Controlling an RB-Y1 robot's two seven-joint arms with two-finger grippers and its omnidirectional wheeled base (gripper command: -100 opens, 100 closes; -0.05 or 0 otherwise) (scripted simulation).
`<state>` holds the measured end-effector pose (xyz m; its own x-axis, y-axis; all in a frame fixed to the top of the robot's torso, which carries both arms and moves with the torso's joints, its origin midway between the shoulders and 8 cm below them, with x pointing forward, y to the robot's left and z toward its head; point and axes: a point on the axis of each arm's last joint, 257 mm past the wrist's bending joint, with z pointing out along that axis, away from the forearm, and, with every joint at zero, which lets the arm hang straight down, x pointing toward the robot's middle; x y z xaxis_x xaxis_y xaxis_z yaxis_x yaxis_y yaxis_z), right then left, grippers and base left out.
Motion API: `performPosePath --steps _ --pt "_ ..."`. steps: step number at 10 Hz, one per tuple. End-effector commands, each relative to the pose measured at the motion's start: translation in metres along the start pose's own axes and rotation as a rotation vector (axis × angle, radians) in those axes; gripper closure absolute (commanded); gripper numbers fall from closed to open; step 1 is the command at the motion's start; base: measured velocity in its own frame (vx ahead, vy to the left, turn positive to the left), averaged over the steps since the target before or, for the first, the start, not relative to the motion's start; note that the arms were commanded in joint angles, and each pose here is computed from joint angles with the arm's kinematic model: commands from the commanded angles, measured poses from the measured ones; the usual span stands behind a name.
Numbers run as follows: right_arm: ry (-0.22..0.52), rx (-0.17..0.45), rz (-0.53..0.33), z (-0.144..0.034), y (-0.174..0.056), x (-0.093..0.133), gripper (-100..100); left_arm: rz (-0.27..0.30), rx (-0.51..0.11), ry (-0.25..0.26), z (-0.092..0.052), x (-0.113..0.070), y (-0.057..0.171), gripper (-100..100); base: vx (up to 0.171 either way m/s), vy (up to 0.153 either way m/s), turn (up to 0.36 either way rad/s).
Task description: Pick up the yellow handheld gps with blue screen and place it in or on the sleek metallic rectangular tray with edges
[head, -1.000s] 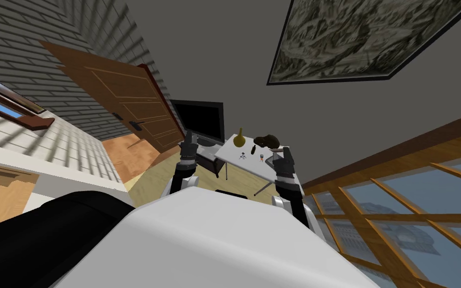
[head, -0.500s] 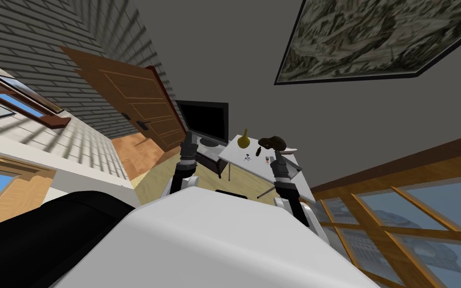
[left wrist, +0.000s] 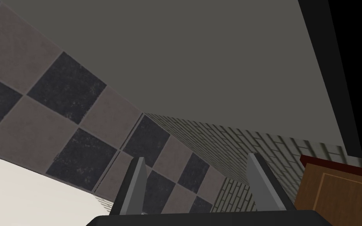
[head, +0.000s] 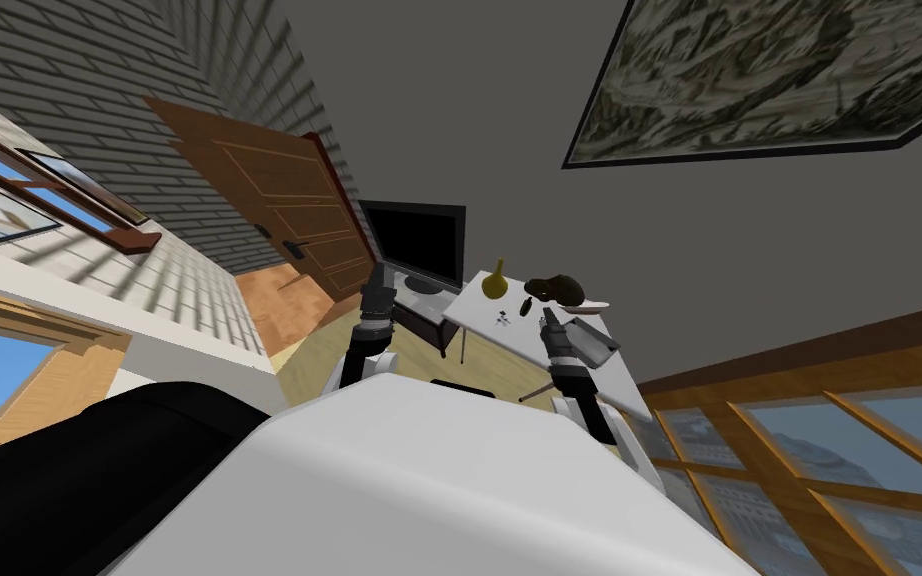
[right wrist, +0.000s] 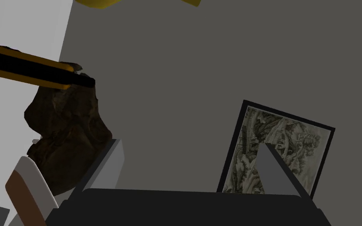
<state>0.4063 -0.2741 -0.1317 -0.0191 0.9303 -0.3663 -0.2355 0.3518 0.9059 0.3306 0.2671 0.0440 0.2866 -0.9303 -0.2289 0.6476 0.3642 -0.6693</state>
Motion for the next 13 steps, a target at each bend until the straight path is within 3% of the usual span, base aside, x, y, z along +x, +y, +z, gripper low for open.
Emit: performPosePath --steps 1,6,7,11,13 --pt "0.017 0.042 -0.035 0.000 -0.018 0.000 -100 0.000 0.000 0.000 0.000 0.000 0.000 0 0.011 0.062 0.059" --pt "0.085 0.229 -0.208 -0.009 -0.094 -0.015 -100 0.000 0.000 0.000 0.000 0.000 0.000 0 0.041 0.094 0.090" --pt "0.085 0.232 -0.208 -0.010 -0.096 -0.015 -100 0.000 0.000 0.000 0.000 0.000 0.000 0 0.026 0.061 0.022" --pt "0.135 0.394 -0.379 -0.026 -0.158 -0.048 -100 0.000 0.000 0.000 0.000 0.000 0.000 0 0.031 0.084 0.087" --pt "0.146 0.436 -0.425 -0.030 -0.173 -0.059 -100 0.000 0.000 0.000 0.000 0.000 0.000 0 0.045 0.075 0.058"
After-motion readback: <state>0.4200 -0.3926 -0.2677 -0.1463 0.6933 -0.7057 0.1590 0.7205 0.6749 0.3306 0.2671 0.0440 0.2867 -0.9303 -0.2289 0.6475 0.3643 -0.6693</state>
